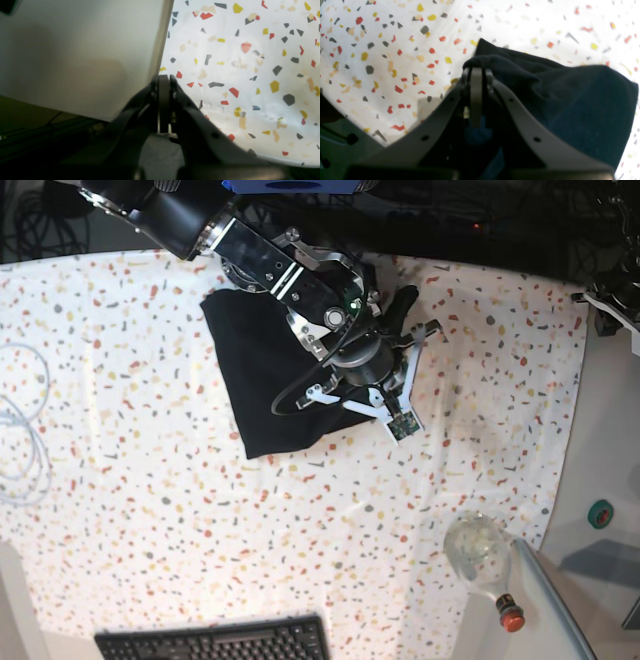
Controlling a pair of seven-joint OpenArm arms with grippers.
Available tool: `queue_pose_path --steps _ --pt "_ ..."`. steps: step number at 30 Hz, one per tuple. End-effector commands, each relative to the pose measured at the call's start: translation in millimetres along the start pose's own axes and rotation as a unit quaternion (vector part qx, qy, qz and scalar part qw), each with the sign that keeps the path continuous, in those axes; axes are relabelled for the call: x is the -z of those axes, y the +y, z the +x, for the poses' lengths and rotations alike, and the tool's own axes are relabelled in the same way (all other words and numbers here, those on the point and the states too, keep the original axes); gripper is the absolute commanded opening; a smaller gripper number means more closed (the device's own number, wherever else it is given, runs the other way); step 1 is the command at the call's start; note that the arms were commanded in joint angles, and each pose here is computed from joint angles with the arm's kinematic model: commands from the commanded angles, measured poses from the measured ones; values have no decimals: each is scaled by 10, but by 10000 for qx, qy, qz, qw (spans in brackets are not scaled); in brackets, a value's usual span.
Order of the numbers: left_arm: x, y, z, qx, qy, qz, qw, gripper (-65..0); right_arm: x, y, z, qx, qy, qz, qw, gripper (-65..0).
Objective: Layout the t-shirt on the table in an organized manner, then fold the t-shirt properly
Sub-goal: 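Grasp the shirt stack edge with the right gripper and drag it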
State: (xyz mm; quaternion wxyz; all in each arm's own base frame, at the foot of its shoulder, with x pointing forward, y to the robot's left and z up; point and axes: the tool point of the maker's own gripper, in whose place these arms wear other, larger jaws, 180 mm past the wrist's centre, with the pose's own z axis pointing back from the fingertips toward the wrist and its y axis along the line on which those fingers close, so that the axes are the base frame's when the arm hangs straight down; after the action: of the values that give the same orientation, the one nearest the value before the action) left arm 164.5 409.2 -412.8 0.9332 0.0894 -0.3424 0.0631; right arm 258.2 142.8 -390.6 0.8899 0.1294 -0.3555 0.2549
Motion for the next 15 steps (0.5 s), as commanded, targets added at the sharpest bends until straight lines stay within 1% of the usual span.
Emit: queue_pose_path --steps 1,7,9,11,12,15 --pt "-36 82 147 71 -211 82 9997 -650 -17 44 242 10 -348 40 9994 -650" --pt "-35 82 154 70 -218 81 9997 -650 10 98 293 19 -456 73 9989 -650" --pt "-15 74 212 48 -287 77 9995 -650 2 98 344 21 -593 75 9982 -558" --pt "4 66 227 24 -298 64 9995 -650 -11 103 433 17 -845 80 9964 -498" --pt "19 65 205 -12 -271 55 9996 -650 -25 101 501 17 -1019 79 9948 -482" --pt "75 55 210 -120 -276 26 9995 -650 -106 105 748 13 -1618 100 9868 -476"
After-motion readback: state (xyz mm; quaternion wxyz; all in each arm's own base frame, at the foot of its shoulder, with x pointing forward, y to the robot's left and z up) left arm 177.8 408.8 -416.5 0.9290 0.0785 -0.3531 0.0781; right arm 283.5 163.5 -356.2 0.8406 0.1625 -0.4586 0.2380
